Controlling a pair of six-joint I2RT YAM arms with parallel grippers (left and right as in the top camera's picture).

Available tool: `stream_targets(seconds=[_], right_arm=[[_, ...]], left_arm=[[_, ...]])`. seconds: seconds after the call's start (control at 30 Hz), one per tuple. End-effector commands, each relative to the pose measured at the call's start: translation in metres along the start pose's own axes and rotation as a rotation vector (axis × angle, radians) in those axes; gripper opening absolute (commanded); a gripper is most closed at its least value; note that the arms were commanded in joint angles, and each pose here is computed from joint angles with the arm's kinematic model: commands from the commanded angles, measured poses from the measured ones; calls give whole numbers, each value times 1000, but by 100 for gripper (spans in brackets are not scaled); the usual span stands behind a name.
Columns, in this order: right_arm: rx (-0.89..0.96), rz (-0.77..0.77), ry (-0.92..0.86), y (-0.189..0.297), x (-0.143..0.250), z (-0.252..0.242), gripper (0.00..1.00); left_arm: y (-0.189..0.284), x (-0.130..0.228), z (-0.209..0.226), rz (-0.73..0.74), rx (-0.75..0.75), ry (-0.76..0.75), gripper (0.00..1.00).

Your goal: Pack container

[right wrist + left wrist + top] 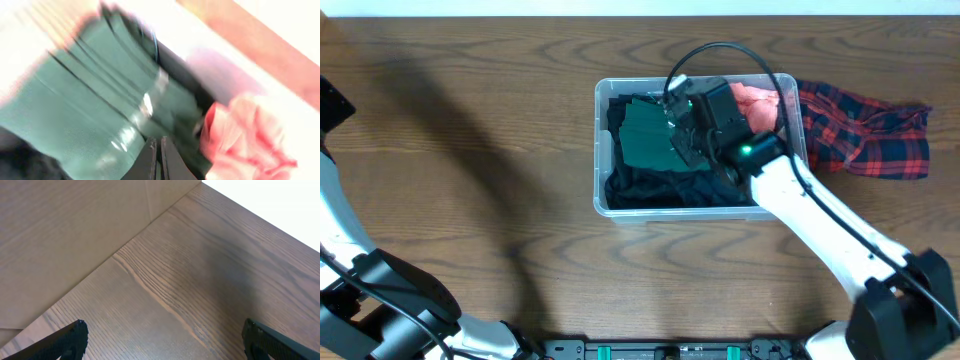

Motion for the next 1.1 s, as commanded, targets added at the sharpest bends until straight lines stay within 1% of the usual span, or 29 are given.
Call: stream_targets(seconds=[0.0, 0.1, 0.23, 0.43, 0.5, 0.57, 0.7, 0.77, 0.83, 0.93, 1.0, 1.07], right_arm=[[-84, -75, 1, 5, -19, 14, 4], [-171, -107, 3, 1, -24, 29, 5], [-226, -100, 4, -17, -20, 40, 4], [-285, -20, -20, -55, 6, 57, 8], [-293, 8, -22, -65, 15, 61, 7], [-296, 17, -23, -68, 17, 62, 2], [-282, -23, -49, -58, 4, 56, 2], [-264, -65, -58, -44, -9, 48, 9], [-219, -101, -66, -28, -20, 34, 24], [-82, -121, -126, -4, -26, -3, 34], [6, -110, -150, 8, -22, -27, 39], [108, -76, -183, 18, -10, -57, 41]], left_arm=[[2, -4, 2, -9, -6, 14, 98], [2, -4, 2, -9, -6, 14, 98], [2, -4, 2, -9, -6, 14, 98], [2, -4, 2, -9, -5, 14, 98], [2, -4, 2, -9, -6, 14, 98], [2, -4, 2, -9, -5, 14, 98], [2, -4, 2, -9, -6, 14, 98], [2, -4, 2, -9, -6, 14, 98], [2, -4, 2, -9, -6, 14, 98], [2, -4, 2, -9, -5, 14, 98], [2, -4, 2, -9, -6, 14, 98], [2, -4, 2, -9, -5, 14, 98]])
Point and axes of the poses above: each gripper's point midway between its finger pads, its own y axis back along the fingers, its own z axis along the line the jaws close on, x = y × z, the point moved 1 cm from there along y, back along the fingers, and after that the axes turned 9 degrees about y, right-handed, at the moved point
